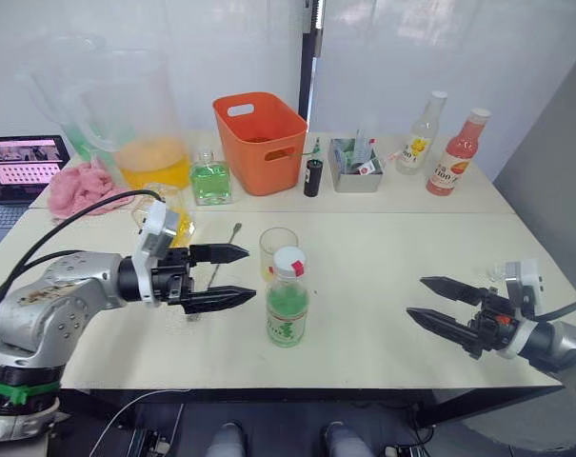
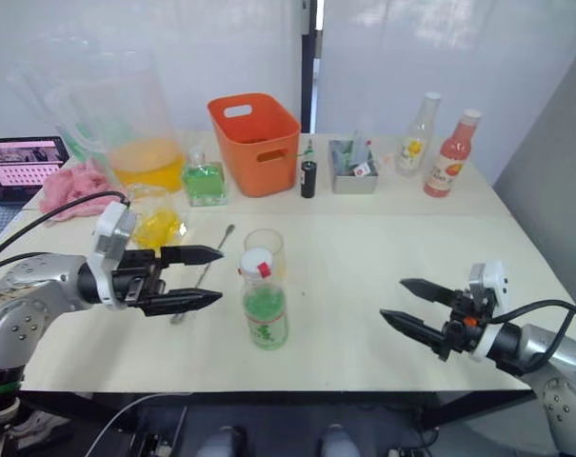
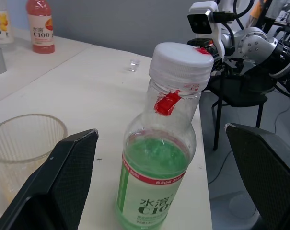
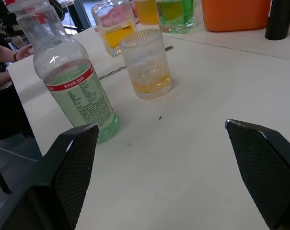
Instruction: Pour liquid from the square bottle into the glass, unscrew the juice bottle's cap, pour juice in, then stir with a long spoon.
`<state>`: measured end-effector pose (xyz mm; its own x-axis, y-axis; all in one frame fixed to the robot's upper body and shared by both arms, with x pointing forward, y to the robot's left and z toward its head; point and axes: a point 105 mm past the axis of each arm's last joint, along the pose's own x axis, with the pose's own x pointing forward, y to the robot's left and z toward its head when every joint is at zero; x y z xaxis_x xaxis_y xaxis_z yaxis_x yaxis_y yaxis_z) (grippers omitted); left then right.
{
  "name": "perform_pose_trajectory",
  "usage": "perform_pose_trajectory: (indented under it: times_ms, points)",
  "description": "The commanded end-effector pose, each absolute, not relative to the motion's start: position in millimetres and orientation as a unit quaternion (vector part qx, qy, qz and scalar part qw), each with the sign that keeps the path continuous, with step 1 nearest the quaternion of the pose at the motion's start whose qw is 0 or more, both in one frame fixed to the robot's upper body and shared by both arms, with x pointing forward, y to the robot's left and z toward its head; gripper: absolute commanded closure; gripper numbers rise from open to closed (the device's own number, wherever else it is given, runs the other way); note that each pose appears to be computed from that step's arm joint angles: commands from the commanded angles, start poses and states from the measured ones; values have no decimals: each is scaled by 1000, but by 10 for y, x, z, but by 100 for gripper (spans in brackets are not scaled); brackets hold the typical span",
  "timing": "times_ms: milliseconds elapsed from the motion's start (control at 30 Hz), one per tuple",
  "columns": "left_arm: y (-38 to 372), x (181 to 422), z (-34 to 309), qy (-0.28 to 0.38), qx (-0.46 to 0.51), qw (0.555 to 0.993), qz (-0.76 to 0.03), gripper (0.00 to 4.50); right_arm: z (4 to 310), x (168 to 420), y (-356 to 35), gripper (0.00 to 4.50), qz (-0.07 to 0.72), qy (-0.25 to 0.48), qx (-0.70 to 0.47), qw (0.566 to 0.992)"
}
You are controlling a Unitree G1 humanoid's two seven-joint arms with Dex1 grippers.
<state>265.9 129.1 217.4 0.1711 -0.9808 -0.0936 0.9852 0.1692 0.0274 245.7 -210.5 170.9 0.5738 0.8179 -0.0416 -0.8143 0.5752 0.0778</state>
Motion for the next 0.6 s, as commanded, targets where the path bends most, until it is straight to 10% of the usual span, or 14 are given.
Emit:
perform_pose_trajectory:
  times_ms: [33,600]
  points:
    - [1135,2644,2193,10,61,744,-665,0,1849,2419,-2090,5,460,14,9,888]
    - [781,2713,2157,-24,87,698,-710,0,1833,2334,-2129,5,440,13,0,898]
